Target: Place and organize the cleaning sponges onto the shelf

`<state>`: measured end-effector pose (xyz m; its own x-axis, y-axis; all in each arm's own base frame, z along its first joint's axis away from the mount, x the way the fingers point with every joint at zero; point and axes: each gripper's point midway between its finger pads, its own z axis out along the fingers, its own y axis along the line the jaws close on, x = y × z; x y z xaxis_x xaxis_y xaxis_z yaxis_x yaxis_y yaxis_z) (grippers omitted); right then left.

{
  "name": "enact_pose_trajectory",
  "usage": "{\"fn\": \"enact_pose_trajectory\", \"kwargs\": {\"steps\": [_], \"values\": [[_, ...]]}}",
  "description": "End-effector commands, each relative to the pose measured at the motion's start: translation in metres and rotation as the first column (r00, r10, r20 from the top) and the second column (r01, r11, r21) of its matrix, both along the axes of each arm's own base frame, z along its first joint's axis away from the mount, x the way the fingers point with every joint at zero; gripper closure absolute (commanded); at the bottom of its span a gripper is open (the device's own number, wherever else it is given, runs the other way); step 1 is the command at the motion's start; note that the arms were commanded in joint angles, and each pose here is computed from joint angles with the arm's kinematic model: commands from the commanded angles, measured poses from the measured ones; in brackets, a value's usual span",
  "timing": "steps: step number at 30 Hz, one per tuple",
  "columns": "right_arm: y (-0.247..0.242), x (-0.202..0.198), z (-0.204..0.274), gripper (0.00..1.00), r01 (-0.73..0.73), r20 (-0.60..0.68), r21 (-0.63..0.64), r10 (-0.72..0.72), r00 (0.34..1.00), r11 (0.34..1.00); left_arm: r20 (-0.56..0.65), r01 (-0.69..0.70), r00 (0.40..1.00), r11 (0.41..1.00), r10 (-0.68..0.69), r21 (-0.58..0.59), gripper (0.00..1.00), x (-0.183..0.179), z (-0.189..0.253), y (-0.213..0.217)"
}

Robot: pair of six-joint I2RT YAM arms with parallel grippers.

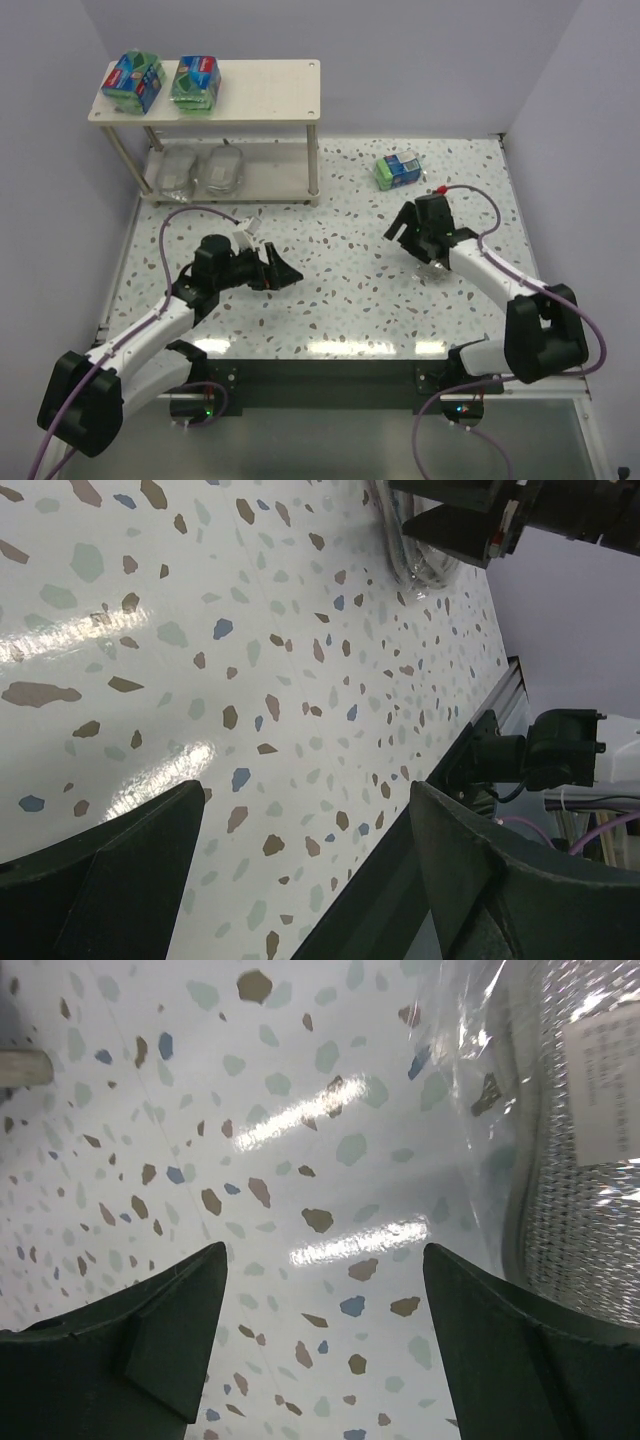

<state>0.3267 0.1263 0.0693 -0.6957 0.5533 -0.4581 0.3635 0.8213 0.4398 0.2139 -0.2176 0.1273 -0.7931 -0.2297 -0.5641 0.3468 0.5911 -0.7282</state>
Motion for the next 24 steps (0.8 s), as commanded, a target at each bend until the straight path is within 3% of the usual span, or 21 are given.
{"fn": "enact_pose_trajectory", "kwargs": {"steps": [1,7,12,16,24], "values": [[-0.026,0.019,0.061,0.17,0.082,0.152,-0.076,-0.070,0.986,0.994,0.055,0.011,0.998,1.000,-0.011,-0.002,0.11,0.003,0.011,-0.001],[-0.084,0.043,0.105,0.14,0.165,0.210,-0.261,-0.111,0.971,0.951,0.047,0.016,0.999,1.000,-0.016,-0.002,0.11,0.004,0.009,-0.003],[-0.153,0.041,0.085,0.11,0.281,0.113,-0.398,-0.258,0.960,0.873,0.040,0.019,0.999,1.000,-0.019,-0.001,0.11,0.004,0.008,-0.003],[-0.177,0.045,0.059,0.11,0.274,0.077,-0.384,-0.265,0.961,0.882,0.033,0.020,0.999,1.000,-0.020,0.004,0.11,0.003,0.004,-0.003],[-0.149,0.039,0.015,0.15,0.176,0.046,-0.250,-0.170,0.984,0.952,0.023,0.013,1.000,1.000,-0.013,0.004,0.11,0.004,0.001,-0.003]]}}
